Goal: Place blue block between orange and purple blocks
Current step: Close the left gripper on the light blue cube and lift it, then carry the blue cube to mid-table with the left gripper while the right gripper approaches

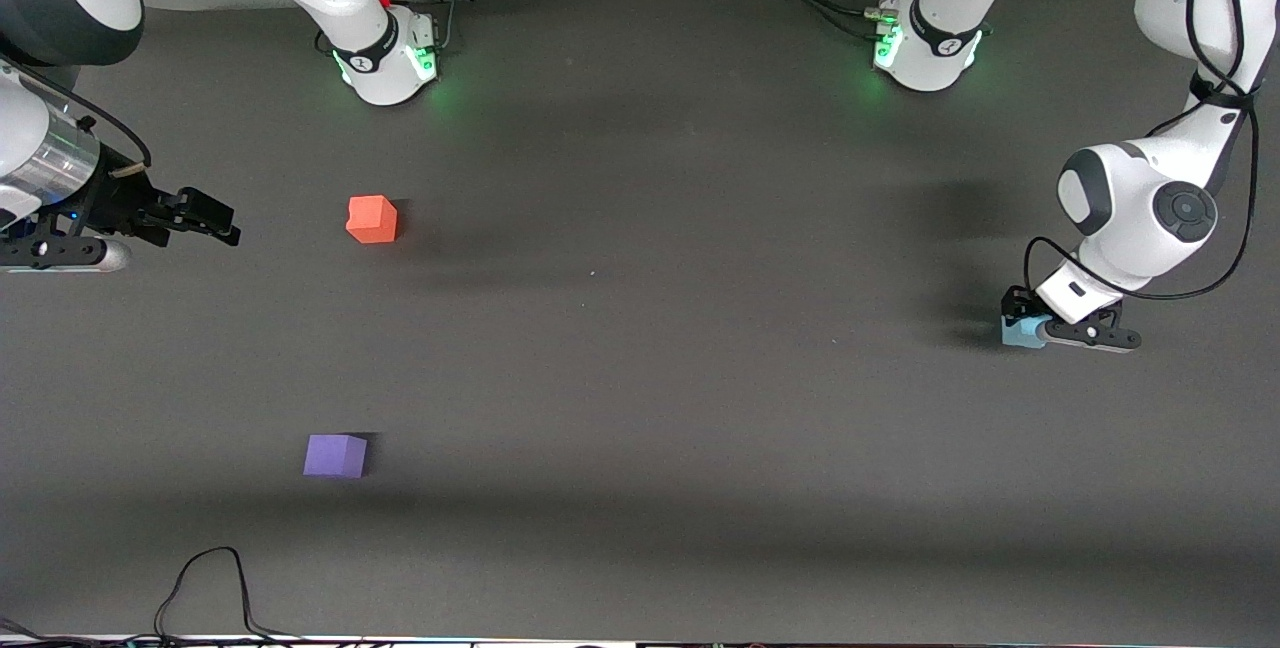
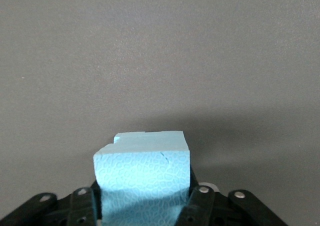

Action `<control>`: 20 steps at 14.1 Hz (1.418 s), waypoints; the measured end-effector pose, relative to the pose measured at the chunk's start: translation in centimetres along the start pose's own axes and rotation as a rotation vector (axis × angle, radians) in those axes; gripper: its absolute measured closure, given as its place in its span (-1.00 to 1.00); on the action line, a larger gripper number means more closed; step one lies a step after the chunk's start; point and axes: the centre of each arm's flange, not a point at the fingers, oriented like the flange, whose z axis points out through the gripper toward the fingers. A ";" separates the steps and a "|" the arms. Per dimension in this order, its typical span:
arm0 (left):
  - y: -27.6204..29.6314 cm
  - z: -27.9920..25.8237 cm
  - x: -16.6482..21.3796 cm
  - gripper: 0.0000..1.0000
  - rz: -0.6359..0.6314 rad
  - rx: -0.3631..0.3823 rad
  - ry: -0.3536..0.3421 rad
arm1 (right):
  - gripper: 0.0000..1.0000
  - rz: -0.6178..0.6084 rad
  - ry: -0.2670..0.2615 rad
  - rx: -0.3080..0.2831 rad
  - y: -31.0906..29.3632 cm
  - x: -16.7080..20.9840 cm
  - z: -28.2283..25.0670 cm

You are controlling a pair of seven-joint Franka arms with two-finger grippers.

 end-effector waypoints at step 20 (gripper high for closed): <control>45.7 -15.7 13.5 -0.15 -0.347 0.013 -0.176 | -0.99 -0.024 0.000 0.000 0.2 0.0 0.1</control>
